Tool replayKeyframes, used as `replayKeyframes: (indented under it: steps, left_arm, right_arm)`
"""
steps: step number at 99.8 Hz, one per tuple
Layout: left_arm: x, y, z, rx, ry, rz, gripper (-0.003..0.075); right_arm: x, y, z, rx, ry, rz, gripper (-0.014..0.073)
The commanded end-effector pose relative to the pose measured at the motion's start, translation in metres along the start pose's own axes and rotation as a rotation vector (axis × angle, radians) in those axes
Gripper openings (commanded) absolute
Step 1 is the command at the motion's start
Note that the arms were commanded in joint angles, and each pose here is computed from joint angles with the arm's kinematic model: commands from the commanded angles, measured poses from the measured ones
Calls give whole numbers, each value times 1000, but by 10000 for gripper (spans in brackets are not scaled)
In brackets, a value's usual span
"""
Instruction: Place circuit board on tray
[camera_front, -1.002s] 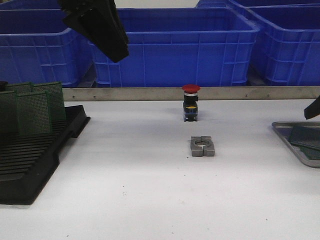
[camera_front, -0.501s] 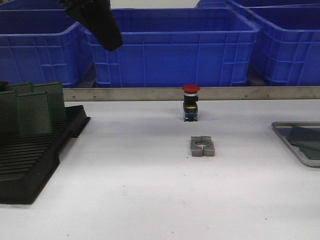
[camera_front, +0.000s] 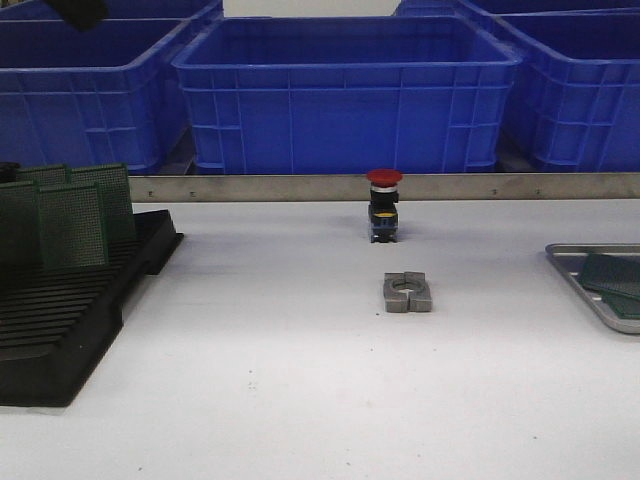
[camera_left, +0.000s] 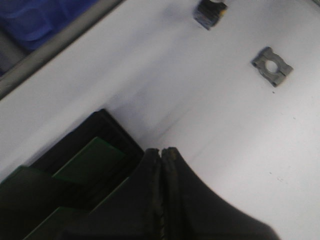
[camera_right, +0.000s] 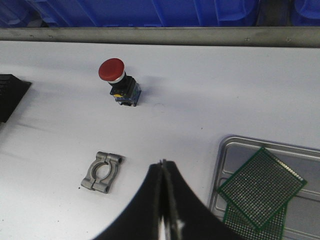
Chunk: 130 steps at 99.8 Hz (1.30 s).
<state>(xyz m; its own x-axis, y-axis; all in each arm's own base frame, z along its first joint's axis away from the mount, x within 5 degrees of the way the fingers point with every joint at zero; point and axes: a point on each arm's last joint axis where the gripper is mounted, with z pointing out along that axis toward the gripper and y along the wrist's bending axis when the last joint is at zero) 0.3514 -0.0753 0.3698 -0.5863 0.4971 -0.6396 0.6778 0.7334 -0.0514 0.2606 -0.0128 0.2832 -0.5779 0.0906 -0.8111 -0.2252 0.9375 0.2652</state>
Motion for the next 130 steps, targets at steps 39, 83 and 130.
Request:
replayKeyframes:
  steps: [39,83,130]
  left_arm:
    - [73,-55,-112,-389,-480,-133,-20]
    - [187,-123,-122,-576,-724,-126,-20]
    - [252,-162,-113,-606,-878,-82,-20]
  right_arm:
    - [30,40,-57,170,-248,-175,-60]
    - [68,62,-113,158,-444,-259,-60]
    - [117,72,-139,140,-601,-315,-60]
